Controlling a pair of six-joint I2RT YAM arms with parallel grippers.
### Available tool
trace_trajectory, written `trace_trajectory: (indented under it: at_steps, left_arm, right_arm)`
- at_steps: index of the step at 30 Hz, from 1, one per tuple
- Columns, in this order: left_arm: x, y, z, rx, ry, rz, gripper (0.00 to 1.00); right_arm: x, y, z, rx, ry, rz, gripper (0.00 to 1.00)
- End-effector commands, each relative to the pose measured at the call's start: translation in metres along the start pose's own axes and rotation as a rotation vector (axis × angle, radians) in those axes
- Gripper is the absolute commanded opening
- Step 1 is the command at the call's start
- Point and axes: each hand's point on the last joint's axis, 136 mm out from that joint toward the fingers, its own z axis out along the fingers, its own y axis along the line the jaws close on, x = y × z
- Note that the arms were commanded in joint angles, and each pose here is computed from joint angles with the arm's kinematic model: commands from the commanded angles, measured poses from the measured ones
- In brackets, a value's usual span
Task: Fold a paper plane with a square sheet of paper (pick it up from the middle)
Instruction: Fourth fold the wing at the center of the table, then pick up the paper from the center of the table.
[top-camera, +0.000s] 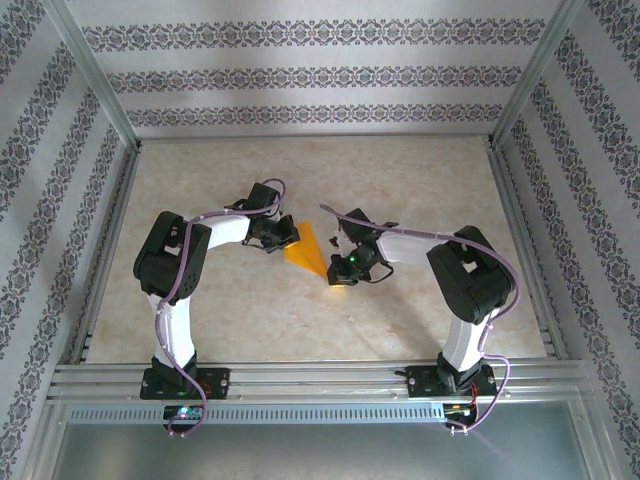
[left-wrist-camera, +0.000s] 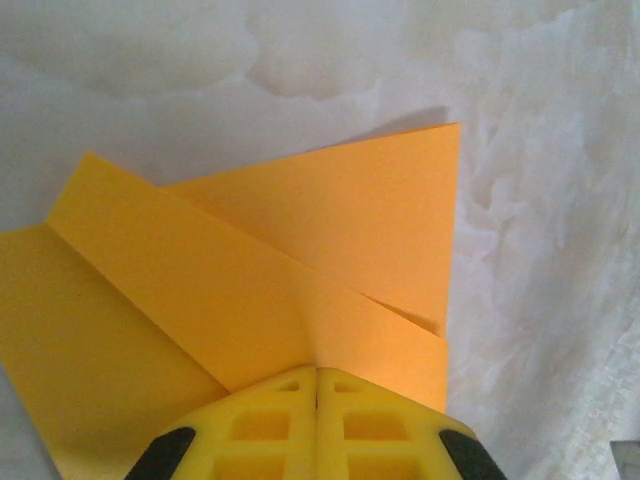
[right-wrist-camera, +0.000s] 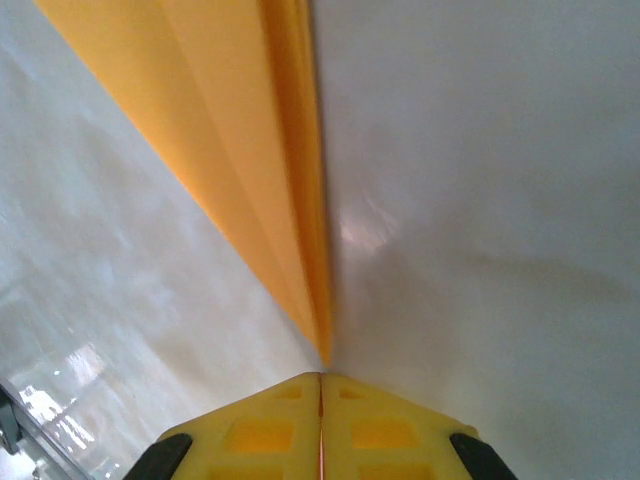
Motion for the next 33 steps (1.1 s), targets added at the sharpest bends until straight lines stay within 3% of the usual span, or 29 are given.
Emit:
trace_trajectory:
  at_steps: [1,4,9,12,19,25,33]
  left_arm:
    - [0.008,0.024,0.006,-0.104,0.026,-0.011,0.06]
    - [-0.004,-0.01,-0.011,-0.001,-0.009,0.011,0.11]
    - [-0.018,-0.05,-0.053,0.108,-0.112,0.035,0.27]
    - [-0.02,-0.044,-0.074,0.115,-0.183,-0.01,0.4]
    - [-0.017,-0.002,-0.107,0.156,-0.32,-0.15,0.55]
    - [-0.003,0.02,-0.114,0.155,-0.353,-0.17,0.8]
    - [0.002,0.018,-0.111,0.19,-0.343,-0.145,0.9]
  right_arm:
    - [-0.001,-0.002,-0.016,-0.008,-0.043,0.005,0.09]
    - [-0.026,0.016,-0.036,-0.047,-0.167,-0.041,0.14]
    - [-0.065,0.027,-0.055,-0.076,-0.331,-0.052,0.32]
    - [-0.085,0.027,-0.055,-0.109,-0.356,-0.04,0.36]
    - [-0.116,0.04,-0.044,-0.194,-0.34,-0.131,0.48]
    - [-0.128,0.044,-0.027,-0.241,-0.292,-0.156,0.47]
    - [-0.135,0.047,-0.009,-0.297,-0.239,-0.18,0.35]
